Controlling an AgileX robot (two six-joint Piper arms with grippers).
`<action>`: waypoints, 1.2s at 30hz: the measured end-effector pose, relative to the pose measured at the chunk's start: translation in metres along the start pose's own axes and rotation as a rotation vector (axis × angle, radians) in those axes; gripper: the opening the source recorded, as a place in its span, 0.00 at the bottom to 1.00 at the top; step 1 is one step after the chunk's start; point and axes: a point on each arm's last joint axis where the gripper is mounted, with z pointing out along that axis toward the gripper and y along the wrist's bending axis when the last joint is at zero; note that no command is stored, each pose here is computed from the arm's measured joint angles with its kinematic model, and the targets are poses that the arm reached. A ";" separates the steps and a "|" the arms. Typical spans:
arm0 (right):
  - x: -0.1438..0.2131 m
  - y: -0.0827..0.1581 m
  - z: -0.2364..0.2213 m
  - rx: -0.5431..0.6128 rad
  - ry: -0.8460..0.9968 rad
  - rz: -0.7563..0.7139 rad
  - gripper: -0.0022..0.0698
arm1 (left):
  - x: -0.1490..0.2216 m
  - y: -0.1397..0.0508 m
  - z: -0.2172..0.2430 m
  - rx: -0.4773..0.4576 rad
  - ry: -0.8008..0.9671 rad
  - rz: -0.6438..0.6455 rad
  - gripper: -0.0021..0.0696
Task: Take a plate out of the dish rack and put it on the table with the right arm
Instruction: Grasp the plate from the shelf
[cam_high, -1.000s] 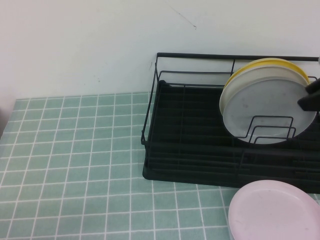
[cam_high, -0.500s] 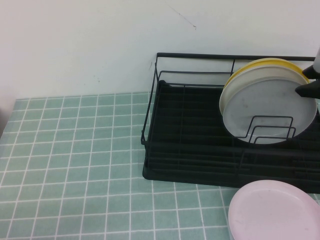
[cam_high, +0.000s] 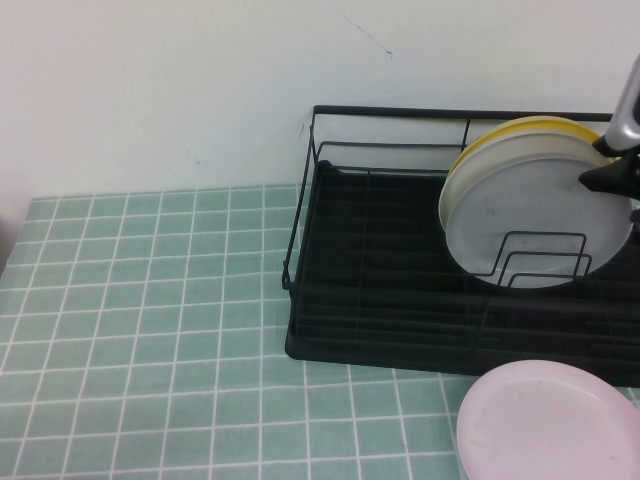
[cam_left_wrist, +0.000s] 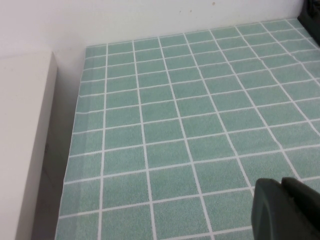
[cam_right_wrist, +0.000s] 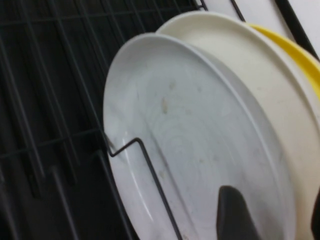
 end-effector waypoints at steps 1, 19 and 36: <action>0.001 0.000 0.002 0.002 0.003 0.000 0.48 | 0.000 0.000 0.000 0.000 0.000 0.000 0.02; 0.017 -0.005 0.029 0.010 0.037 -0.021 0.48 | 0.000 0.000 0.000 0.000 0.000 -0.002 0.02; 0.018 -0.010 0.033 0.059 0.024 -0.037 0.14 | 0.000 0.000 0.000 0.000 0.000 -0.002 0.02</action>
